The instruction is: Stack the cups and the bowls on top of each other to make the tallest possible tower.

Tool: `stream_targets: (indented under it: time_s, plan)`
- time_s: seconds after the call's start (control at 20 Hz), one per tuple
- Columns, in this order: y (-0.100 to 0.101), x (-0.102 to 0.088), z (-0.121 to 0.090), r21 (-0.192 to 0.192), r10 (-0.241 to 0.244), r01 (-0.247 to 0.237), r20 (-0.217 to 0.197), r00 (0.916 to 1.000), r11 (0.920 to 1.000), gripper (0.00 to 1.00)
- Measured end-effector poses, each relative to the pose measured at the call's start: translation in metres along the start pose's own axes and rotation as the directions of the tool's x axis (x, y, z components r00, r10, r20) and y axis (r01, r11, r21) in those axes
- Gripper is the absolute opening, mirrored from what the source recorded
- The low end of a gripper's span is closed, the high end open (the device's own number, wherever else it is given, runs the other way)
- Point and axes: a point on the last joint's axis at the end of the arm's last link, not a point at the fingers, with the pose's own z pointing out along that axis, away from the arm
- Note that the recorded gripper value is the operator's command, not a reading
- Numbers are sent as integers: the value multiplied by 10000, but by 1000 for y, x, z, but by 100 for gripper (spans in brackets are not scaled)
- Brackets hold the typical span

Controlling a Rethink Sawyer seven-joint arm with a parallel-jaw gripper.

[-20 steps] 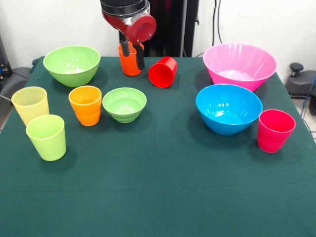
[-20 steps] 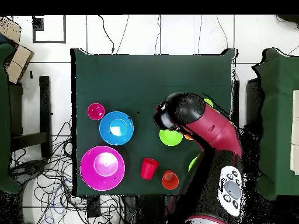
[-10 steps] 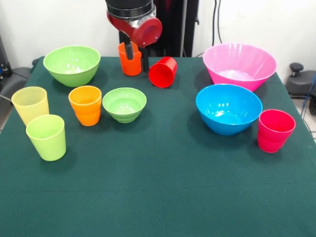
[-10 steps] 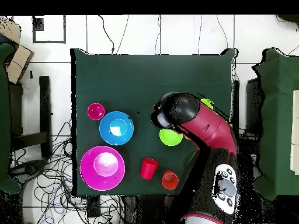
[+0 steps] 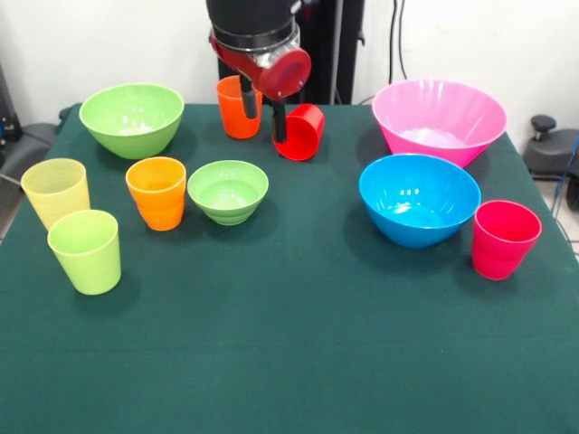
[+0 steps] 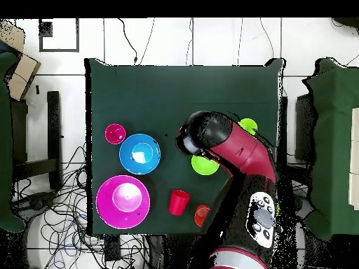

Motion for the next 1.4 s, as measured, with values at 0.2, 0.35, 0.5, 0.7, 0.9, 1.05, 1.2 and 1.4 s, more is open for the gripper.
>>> stream_targets:
  time_s: [0.2,0.35,0.5,0.7,0.9,1.05,1.2,1.4]
  plan:
    - [10,13,15,144,22,-19,-190,9998,9999,100]
    - [15,21,22,214,46,-40,-260,9997,9998,100]
    - [25,31,33,324,133,-122,-330,9994,9994,100]
    - [35,40,43,421,283,-267,-369,9989,9988,100]
    - [43,45,54,503,478,-458,-396,9981,9977,100]
    - [45,45,57,520,558,-536,-413,9976,9972,100]
    - [45,45,61,534,641,-616,-463,9969,9967,100]
    - [46,45,60,506,675,-651,-477,9966,9966,100]
